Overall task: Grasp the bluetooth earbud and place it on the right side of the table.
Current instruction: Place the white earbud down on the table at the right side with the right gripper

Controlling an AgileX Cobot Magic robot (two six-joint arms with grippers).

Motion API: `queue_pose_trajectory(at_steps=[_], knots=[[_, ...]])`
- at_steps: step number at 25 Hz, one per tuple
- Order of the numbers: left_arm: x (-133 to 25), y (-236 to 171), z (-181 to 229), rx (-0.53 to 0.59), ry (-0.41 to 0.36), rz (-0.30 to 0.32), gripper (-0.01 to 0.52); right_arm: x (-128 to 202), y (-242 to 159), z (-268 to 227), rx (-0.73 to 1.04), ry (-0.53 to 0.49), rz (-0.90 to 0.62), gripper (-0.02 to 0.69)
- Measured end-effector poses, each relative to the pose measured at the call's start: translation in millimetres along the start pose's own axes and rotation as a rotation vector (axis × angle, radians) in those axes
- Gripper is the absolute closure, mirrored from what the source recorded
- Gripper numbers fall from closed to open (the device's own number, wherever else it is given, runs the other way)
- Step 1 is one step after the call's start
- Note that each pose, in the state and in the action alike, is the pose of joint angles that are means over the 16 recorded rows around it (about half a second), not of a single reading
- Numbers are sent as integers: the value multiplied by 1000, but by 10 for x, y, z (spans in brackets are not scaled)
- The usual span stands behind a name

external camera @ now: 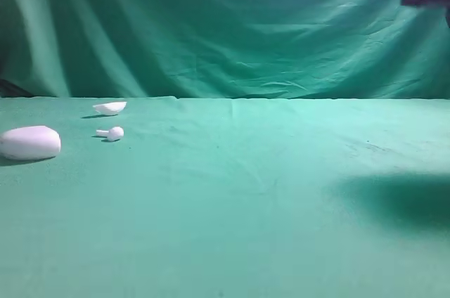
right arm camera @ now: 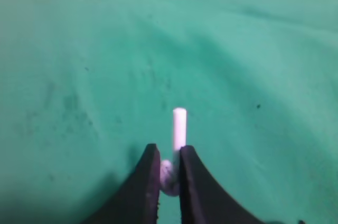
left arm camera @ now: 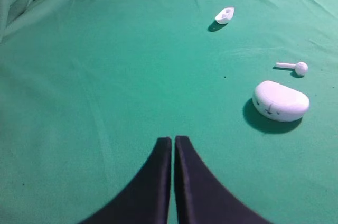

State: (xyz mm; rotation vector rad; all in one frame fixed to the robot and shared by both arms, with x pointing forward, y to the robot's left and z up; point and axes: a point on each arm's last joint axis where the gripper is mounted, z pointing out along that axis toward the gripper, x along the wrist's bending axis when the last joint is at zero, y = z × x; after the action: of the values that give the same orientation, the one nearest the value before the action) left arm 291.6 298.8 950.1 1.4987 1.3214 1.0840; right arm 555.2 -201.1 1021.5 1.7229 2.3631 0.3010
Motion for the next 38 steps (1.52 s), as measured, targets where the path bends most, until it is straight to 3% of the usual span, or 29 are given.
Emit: queue_pose_trajectory(at_steps=[7, 17, 32, 35, 38], knots=[[0, 0, 0, 0, 0, 0, 514, -207, -437, 447, 15, -13, 80, 571], [0, 0, 0, 0, 0, 0, 514, -225, -468, 755, 0, -11, 74, 558], [0, 0, 0, 0, 0, 0, 514, -248, -308, 652, 61, -8, 65, 267], [0, 0, 0, 0, 0, 0, 514, -250, -262, 453, 54, -2, 76, 276], [0, 0, 0, 0, 0, 0, 514, -248, -245, 167, 25, 6, 85, 342]])
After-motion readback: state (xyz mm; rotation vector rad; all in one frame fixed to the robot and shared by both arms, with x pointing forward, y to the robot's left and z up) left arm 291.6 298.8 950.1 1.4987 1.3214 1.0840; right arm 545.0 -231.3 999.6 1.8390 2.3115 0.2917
